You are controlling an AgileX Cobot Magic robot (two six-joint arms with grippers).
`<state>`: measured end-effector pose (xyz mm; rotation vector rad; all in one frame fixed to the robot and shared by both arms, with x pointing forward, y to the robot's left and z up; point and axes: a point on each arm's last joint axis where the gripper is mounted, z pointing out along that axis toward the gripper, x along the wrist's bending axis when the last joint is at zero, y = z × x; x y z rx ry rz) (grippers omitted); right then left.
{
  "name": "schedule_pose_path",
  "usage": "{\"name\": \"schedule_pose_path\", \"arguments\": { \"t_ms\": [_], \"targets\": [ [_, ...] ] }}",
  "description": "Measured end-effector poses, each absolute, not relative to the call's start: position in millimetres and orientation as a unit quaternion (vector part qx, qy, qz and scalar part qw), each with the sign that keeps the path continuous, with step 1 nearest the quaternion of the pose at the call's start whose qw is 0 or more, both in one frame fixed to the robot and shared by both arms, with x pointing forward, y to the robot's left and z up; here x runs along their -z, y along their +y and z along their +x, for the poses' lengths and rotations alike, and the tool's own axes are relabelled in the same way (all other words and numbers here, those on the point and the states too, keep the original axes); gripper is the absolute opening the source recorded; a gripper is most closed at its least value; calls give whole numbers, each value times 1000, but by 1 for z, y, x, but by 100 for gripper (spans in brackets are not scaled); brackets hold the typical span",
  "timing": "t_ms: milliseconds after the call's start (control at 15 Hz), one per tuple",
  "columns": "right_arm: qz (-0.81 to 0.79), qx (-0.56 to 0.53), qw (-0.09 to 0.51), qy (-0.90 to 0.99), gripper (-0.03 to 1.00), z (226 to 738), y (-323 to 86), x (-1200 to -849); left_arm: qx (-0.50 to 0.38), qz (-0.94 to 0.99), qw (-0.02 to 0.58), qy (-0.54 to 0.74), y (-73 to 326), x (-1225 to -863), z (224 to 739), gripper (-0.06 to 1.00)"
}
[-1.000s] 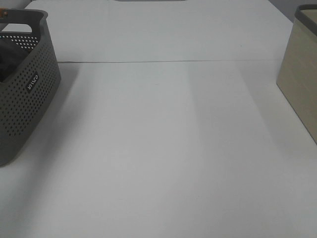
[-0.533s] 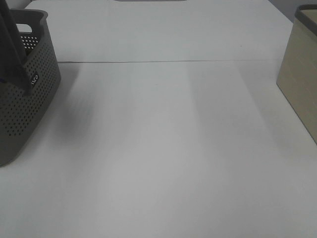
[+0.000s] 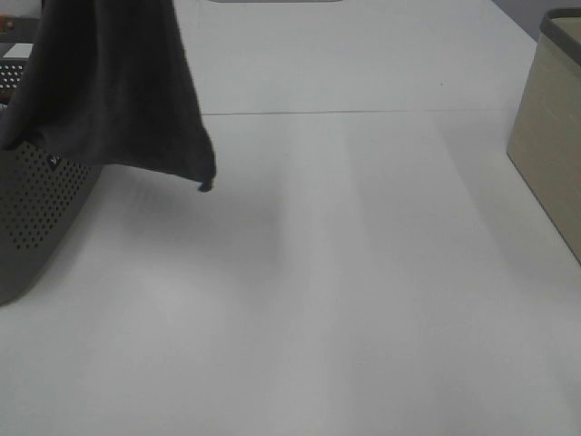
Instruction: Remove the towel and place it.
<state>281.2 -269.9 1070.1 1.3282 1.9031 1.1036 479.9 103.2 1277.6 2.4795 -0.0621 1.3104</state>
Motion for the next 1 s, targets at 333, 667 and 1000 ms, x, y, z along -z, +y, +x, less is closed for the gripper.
{"name": "schedule_pose_path", "arguments": {
  "t_ms": [333,667,1000],
  "targets": [
    [348,-504,203,764,71,343,-243,-1077,-462,863,200,-44,70,-1264,488,0],
    [293,-550,111,774,77,391,-217,-1057,-443,851,277,-42,44,-1255,496,0],
    [262,-501,109,818,78,437,-144,-1040,-436,846,304,-46,27,-1244,506,0]
  ]
}}
